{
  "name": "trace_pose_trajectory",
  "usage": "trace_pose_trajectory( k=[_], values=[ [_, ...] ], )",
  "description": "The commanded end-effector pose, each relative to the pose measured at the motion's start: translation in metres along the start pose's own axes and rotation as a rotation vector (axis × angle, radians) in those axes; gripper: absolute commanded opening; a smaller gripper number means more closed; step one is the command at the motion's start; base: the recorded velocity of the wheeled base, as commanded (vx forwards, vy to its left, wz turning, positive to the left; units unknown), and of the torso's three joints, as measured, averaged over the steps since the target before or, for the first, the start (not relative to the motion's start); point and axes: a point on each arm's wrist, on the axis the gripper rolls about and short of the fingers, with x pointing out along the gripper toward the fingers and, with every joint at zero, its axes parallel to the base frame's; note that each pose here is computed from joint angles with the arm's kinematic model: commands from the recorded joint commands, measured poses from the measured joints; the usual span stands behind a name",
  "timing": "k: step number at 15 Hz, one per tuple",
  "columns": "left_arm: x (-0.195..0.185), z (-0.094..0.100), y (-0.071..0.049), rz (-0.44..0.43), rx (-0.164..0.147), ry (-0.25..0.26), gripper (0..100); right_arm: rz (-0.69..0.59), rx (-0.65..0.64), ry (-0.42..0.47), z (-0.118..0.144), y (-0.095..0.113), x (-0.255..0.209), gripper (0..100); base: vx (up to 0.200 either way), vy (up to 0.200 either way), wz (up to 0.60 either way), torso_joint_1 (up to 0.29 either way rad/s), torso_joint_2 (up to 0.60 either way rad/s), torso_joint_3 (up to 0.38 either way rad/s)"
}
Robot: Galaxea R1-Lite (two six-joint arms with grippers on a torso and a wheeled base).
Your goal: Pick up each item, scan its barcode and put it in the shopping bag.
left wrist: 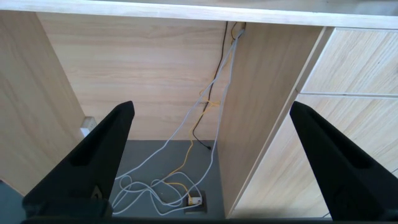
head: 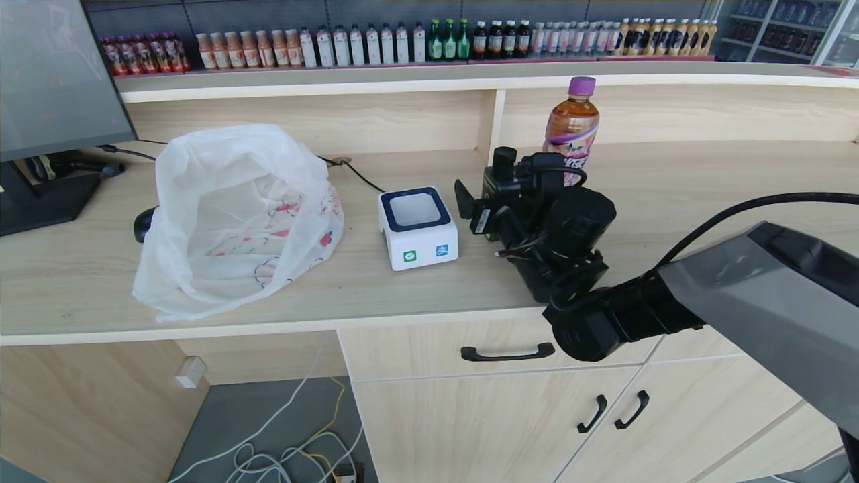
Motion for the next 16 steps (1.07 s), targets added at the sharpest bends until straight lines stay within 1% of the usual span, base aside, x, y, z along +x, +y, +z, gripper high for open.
trace_pose_trajectory(
  k=[1, 7, 12, 13, 16],
  values=[
    [0.0000, 0.0000, 0.0000, 0.000, 0.000, -0.001, 100, -0.008, -0.006, 0.011, -0.0100, -0.0027, 0.0032, 100, 0.000, 0.000, 0.00, 0.000, 0.00, 0.000],
    [0.0000, 0.0000, 0.0000, 0.000, 0.000, -0.001, 100, -0.020, -0.015, 0.020, -0.0146, -0.0107, 0.0053, 100, 0.000, 0.000, 0.00, 0.000, 0.00, 0.000],
    [0.0000, 0.0000, 0.0000, 0.000, 0.000, -0.001, 100, -0.020, -0.017, 0.027, -0.0182, -0.0108, 0.0049, 100, 0.000, 0.000, 0.00, 0.000, 0.00, 0.000],
    [0.0000, 0.0000, 0.0000, 0.000, 0.000, -0.001, 100, -0.019, -0.017, 0.030, -0.0191, -0.0108, 0.0049, 0, 0.000, 0.000, 0.00, 0.000, 0.00, 0.000],
    [0.0000, 0.0000, 0.0000, 0.000, 0.000, -0.001, 100, -0.014, -0.007, 0.014, -0.0155, -0.0101, 0.0070, 0, 0.000, 0.000, 0.00, 0.000, 0.00, 0.000]
  ],
)
